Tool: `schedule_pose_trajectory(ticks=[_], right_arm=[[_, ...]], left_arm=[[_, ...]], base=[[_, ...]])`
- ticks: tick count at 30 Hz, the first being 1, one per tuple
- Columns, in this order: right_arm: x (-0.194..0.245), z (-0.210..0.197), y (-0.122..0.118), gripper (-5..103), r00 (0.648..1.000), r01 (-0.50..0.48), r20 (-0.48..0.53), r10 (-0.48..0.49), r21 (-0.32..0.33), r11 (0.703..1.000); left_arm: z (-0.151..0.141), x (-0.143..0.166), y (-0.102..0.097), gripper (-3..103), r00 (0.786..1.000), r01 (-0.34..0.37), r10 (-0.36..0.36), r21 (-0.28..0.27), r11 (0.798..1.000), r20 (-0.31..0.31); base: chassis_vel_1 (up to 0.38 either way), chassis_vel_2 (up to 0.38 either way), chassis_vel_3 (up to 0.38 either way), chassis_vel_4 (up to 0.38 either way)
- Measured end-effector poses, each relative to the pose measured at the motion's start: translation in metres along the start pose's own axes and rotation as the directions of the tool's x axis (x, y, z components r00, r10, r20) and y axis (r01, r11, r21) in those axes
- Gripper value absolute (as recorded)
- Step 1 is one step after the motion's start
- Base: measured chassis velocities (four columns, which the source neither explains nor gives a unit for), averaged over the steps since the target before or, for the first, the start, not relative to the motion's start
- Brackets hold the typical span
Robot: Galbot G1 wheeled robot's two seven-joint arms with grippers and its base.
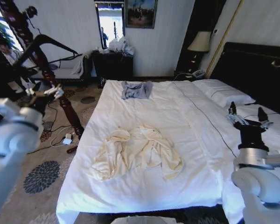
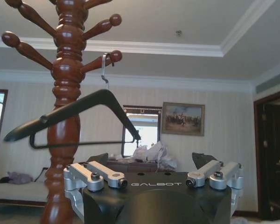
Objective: Pick up the clothes from the bed and hang them on the clothes hanger.
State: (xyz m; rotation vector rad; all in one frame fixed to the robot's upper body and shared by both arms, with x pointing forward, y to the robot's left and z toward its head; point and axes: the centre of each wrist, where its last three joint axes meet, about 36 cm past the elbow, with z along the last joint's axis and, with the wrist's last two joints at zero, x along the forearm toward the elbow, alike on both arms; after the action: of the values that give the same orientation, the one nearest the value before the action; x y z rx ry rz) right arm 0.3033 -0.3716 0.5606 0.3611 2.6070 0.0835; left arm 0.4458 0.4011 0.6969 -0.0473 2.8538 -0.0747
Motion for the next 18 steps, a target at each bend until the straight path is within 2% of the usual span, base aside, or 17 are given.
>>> schedule_pose_trajectory(ticks=[3,4,7,8,11,14,16,17,18], right_arm=[[0.001,0.005,-0.001,100,1.0,-0.015,-0.008,0.015,-0.006,1.0],[0.001,0.005,-0.001,100,1.0,-0.015,-0.008,0.015,-0.006,1.0],[0.002,0.012,0.0,100,0.999,-0.026,-0.021,0.026,-0.009,1.0],[0.002,0.012,0.0,100,0.999,-0.026,-0.021,0.026,-0.009,1.0],[0.001,0.019,0.0,100,0.999,-0.033,-0.031,0.032,-0.007,0.999],[0.0,0.023,0.0,100,0.999,-0.038,-0.034,0.037,-0.004,0.999],[0.0,0.025,0.0,100,0.998,-0.043,-0.038,0.043,-0.005,0.999],[0.0,0.025,0.0,100,0.998,-0.043,-0.038,0.043,-0.005,0.999],[0.001,0.026,0.001,100,0.998,-0.046,-0.04,0.046,-0.007,0.999]], left_arm=[[-0.011,-0.038,0.007,100,1.0,-0.012,0.013,0.047,0.999,-0.003],[-0.011,-0.038,0.007,100,1.0,-0.012,0.013,0.047,0.999,-0.003],[-0.038,-0.074,0.011,100,1.0,-0.013,0.011,0.072,0.997,0.027],[-0.038,-0.074,0.011,100,1.0,-0.013,0.011,0.072,0.997,0.027],[-0.077,-0.108,0.019,100,0.999,-0.001,-0.002,0.103,0.995,0.032],[-0.093,-0.124,0.021,100,1.0,-0.001,-0.002,0.117,0.993,0.02],[-0.113,-0.135,0.022,100,1.0,0.009,-0.009,0.105,0.994,-0.001],[-0.113,-0.135,0.022,100,1.0,0.009,-0.009,0.105,0.994,-0.001],[-0.125,-0.139,0.024,100,0.999,0.027,-0.025,0.093,0.995,-0.028]], base=[[0.0,0.0,0.0,0.0],[0.0,0.0,0.0,0.0],[0.0,0.0,0.0,0.0],[0.0,0.0,0.0,0.0],[0.0,0.0,0.0,0.0],[0.0,0.0,0.0,0.0],[0.0,0.0,0.0,0.0],[0.0,0.0,0.0,0.0],[0.0,0.0,0.0,0.0]])
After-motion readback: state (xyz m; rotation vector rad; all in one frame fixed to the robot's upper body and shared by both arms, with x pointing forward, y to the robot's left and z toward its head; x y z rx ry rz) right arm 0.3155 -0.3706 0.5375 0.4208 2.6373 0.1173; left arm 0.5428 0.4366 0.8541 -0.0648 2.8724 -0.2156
